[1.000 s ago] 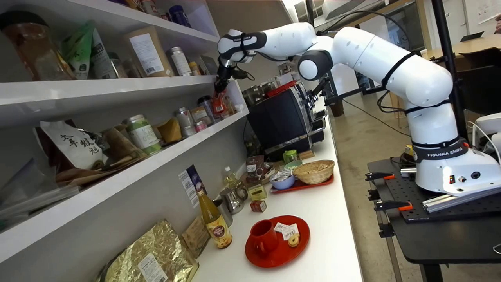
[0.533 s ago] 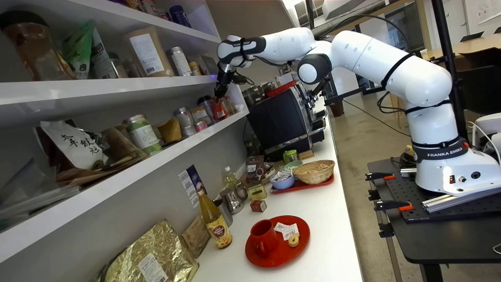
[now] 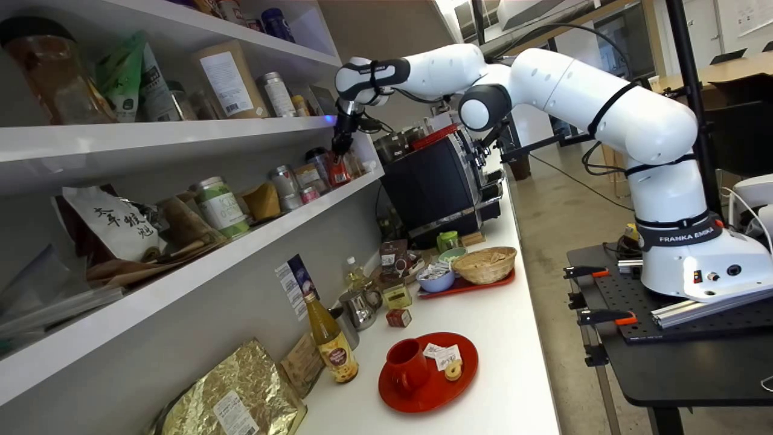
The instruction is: Put the orange packet on the bottom shelf above
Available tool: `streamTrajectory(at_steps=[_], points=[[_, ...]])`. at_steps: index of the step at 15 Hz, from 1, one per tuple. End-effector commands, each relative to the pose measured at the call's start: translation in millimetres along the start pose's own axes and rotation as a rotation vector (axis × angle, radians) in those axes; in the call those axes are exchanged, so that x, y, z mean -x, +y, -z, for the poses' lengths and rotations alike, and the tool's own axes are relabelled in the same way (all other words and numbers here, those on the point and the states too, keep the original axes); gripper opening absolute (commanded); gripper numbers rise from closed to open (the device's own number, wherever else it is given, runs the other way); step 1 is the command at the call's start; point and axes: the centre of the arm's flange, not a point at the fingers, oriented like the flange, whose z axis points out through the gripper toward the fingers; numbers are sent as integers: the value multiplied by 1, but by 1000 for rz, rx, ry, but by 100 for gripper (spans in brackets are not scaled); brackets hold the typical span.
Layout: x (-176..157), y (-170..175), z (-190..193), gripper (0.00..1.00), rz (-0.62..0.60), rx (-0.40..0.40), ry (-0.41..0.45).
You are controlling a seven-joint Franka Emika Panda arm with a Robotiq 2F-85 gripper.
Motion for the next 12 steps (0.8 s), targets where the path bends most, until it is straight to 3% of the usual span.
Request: streamTrajectory(at_steps=[1, 7, 12], points=[[-12, 2, -2, 54, -34, 30, -81], [42, -7, 34, 97, -51, 20, -252], [87, -24, 83, 100, -67, -33, -250]])
